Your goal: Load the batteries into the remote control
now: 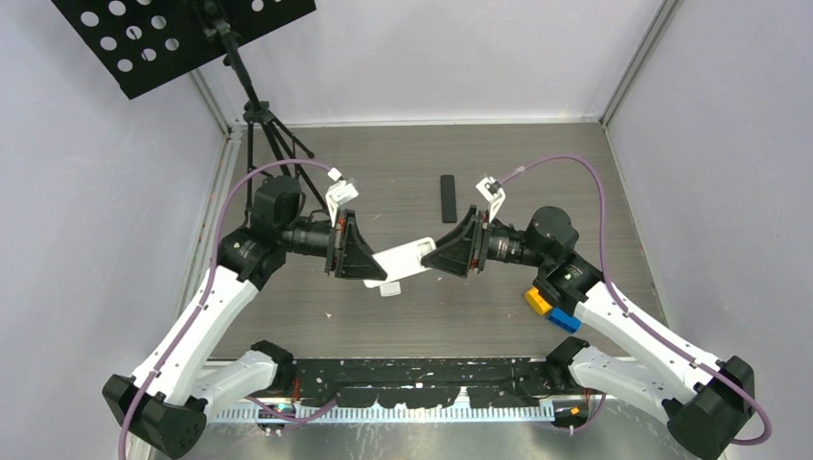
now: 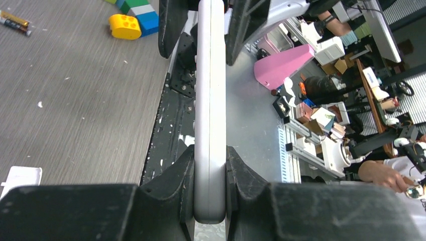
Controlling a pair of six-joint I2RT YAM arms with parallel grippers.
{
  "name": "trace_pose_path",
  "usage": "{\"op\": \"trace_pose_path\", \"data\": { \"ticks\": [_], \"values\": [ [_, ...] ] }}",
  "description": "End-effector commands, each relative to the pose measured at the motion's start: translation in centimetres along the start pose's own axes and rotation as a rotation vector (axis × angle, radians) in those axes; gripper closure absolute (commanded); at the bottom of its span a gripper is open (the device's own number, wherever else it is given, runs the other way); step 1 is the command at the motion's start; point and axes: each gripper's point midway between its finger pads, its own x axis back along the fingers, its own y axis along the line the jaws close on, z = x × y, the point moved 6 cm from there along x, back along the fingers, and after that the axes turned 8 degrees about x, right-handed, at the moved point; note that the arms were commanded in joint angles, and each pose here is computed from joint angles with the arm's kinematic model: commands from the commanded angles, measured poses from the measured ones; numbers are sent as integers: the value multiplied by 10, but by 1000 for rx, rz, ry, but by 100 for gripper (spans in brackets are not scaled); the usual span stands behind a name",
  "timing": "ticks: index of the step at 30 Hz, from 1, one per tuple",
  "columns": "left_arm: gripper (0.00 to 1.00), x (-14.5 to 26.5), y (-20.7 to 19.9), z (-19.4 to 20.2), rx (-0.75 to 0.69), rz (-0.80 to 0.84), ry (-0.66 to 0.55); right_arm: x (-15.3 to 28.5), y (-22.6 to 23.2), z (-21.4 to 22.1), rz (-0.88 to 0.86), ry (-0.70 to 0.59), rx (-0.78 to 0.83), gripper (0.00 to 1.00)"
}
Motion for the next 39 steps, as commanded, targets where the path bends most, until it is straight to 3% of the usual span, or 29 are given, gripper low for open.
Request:
{"op": "trace_pose_path", "data": {
  "ticks": [1,5,8,11,13,15,21,29,36,39],
  "values": [
    [100,5,-19,-3,-100,94,-7,-3,25,-25,-130,-79,12,50],
    [99,5,-26,-10,-106,110,-37,-8,29,-36,-168,-137,-22,81],
    [66,3,-33,-27,-112,113,-122,-11,24,-42,-133,-208,-55,93],
    [36,2,-41,-47,-53,122,-250,-9,16,-51,-51,-314,-73,96],
    [26,2,-45,-57,-8,145,-333,-6,12,-57,-5,-386,-85,97],
    [23,3,-50,-66,19,178,-398,-4,10,-62,13,-442,-98,97],
    [26,3,-51,-79,91,194,-478,-8,8,-69,-7,-491,-140,97],
    [45,-4,-31,-81,166,131,-465,-17,3,-65,-12,-435,-150,97],
    [69,-10,-14,-82,222,78,-453,-22,-1,-63,-7,-416,-150,97],
    [94,-11,-10,-82,207,54,-444,-24,-4,-60,3,-386,-157,95]
  ]
}}
